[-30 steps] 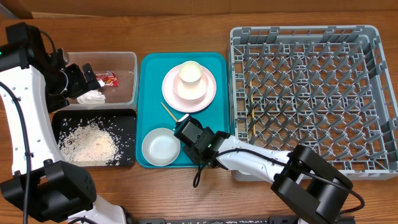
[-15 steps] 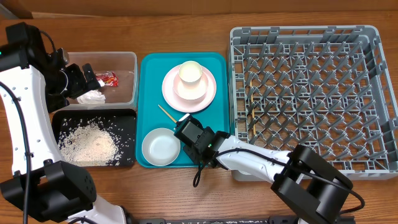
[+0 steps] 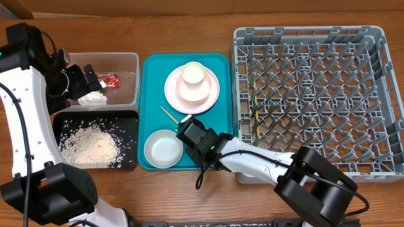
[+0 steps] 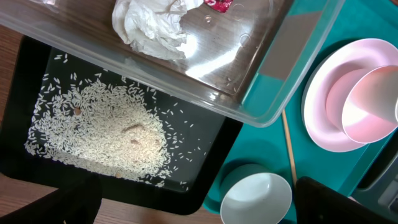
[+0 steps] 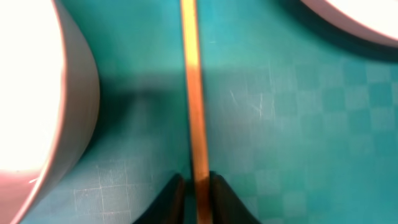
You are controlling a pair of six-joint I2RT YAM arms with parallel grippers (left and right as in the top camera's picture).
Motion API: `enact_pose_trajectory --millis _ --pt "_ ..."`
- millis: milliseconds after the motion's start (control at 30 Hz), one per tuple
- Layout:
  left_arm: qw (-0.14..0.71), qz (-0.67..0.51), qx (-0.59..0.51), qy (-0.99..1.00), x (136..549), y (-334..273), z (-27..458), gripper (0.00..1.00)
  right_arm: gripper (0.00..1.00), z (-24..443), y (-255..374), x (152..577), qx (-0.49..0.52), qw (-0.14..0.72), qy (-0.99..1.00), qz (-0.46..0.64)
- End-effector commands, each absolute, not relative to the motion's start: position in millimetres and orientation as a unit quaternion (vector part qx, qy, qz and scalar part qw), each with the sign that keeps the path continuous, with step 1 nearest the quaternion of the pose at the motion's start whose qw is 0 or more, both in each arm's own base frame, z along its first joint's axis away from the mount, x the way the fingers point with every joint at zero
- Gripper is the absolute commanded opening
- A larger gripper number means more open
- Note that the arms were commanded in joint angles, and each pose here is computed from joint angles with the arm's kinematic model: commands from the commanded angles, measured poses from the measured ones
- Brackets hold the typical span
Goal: Sort waste into correct bins and load items into the dishwasher
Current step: 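Close the right gripper on the second chopstick and lift it, then carry the chopstick with the right gripper into the dish rack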
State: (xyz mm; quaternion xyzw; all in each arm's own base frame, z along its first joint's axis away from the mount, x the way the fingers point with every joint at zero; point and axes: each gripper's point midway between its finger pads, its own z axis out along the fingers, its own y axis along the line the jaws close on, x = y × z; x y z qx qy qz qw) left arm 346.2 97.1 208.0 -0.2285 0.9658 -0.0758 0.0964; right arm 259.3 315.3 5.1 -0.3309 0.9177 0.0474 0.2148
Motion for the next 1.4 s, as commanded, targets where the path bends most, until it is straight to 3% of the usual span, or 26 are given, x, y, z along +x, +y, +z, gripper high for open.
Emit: enact_pose_trajectory --millis 0,167,333,667,800,1367 --pt "0.108 -0.070 -0.231 0.964 347.5 100.5 214.7 1.00 0.11 -3.2 310.2 253.9 -0.333 0.200 0.921 0.040" --pt "0.108 -0.070 -0.231 0.964 347.5 100.5 214.7 1.00 0.04 -2.9 310.5 254.0 -0.333 0.200 0.920 0.041" --pt "0.108 -0.070 -0.231 0.964 347.6 100.5 214.6 1.00 0.04 17.0 325.5 254.9 -0.337 0.200 0.918 0.067" --pt "0.108 -0.070 -0.231 0.964 347.6 100.6 214.6 1.00 0.04 146.0 359.2 270.2 -0.328 0.265 0.895 0.144" --pt "0.108 -0.070 -0.231 0.964 347.5 100.5 214.7 1.00 0.04 189.2 338.6 288.7 -0.295 0.315 0.891 0.145" --pt "0.108 -0.070 -0.231 0.964 347.5 100.5 214.7 1.00 0.04 169.3 174.4 346.2 -0.027 0.238 0.970 0.050"
